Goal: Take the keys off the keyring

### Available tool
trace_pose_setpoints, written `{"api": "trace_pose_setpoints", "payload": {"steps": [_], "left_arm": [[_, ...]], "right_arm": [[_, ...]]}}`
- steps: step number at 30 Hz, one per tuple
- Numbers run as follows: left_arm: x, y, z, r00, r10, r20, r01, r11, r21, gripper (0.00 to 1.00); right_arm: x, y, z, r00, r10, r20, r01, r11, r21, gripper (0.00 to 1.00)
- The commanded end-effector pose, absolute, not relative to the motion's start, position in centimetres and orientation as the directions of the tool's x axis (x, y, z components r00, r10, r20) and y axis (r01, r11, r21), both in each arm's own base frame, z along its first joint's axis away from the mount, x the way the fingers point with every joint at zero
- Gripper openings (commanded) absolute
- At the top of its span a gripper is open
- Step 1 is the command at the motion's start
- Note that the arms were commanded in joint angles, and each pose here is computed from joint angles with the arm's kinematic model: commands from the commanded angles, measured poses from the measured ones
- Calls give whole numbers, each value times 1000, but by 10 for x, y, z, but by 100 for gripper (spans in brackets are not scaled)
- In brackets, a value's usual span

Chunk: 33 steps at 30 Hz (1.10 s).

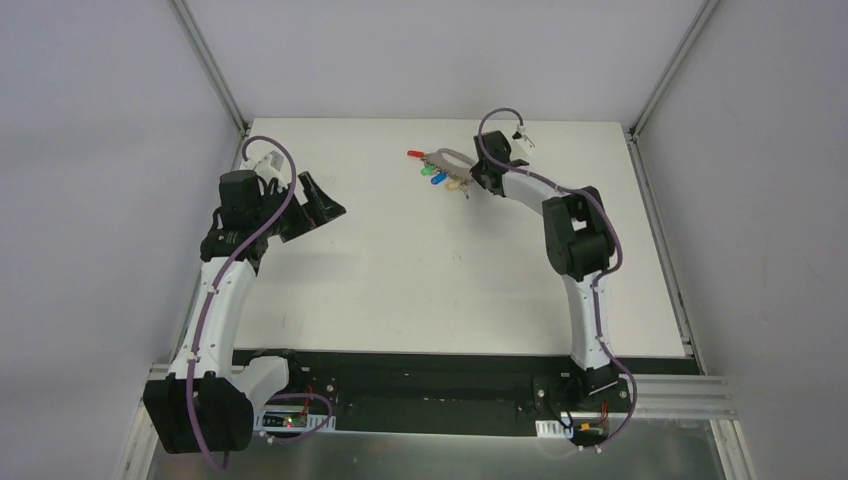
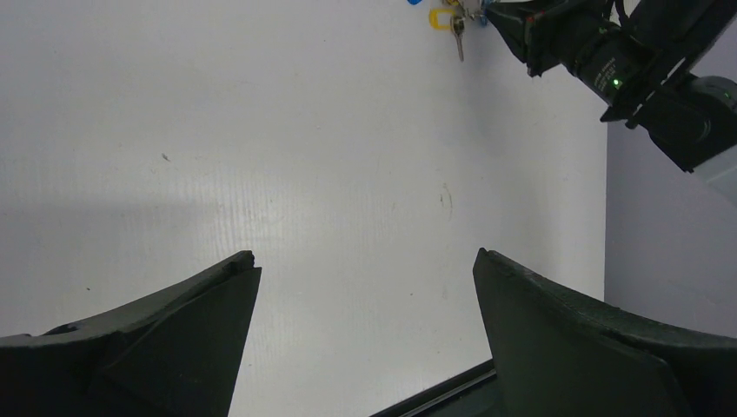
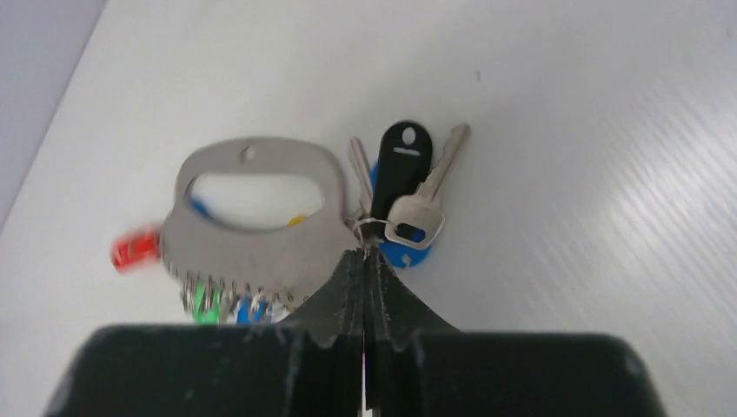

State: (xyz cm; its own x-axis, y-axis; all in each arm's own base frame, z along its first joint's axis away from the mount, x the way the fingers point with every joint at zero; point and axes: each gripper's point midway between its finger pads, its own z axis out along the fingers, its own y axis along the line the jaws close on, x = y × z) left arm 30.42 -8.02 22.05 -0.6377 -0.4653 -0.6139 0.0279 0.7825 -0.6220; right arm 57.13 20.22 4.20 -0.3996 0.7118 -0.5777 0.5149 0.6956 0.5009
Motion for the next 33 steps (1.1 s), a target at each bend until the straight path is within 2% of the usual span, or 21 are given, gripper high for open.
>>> {"api": "trace_pose_setpoints", "payload": {"steps": [1,4,7,15,16,17,18,19,23,25,27,30,33], "left_arm": [[305,-86,227,-634,-464,-618,70,762,-644,98],[305,-90,225,-652,-459,-603,81,749,-658,98],[305,-97,221,-679,-451,-579,89,732,-675,97],[299,-131,204,-758,-348,-551,149,731,-666,96],[296,-137,200,-769,-321,-552,154,746,-648,96],[292,-145,196,-782,-288,-553,163,761,-628,96],[291,-150,194,-788,-265,-556,169,776,-608,96],[290,-156,192,-791,-249,-559,169,789,-591,96],[295,-183,184,-799,-249,-547,114,831,-544,94],[309,-198,179,-778,-247,-577,79,873,-481,93],[325,-217,170,-770,-229,-595,64,901,-429,91],[355,-241,144,-797,-303,-522,-47,893,-447,85],[378,-262,127,-797,-354,-490,-103,878,-467,77]], "right_arm": [[521,226,104,-479,671,-567,369,739,563,0],[476,226,118,-537,641,-547,313,755,577,0],[425,217,107,-612,577,-541,288,800,526,0],[326,176,100,-693,509,-510,271,840,470,0],[318,172,100,-695,500,-517,263,845,465,6],[314,167,101,-693,486,-533,249,855,455,20],[313,163,103,-687,468,-555,235,866,441,30],[313,159,107,-683,452,-574,224,877,425,33],[318,148,128,-676,403,-617,210,908,362,37],[318,142,137,-658,400,-638,218,912,347,38],[316,135,145,-633,408,-658,222,910,350,44],[311,125,156,-594,431,-680,230,900,369,52],[305,115,168,-559,452,-695,236,891,389,54]]}}
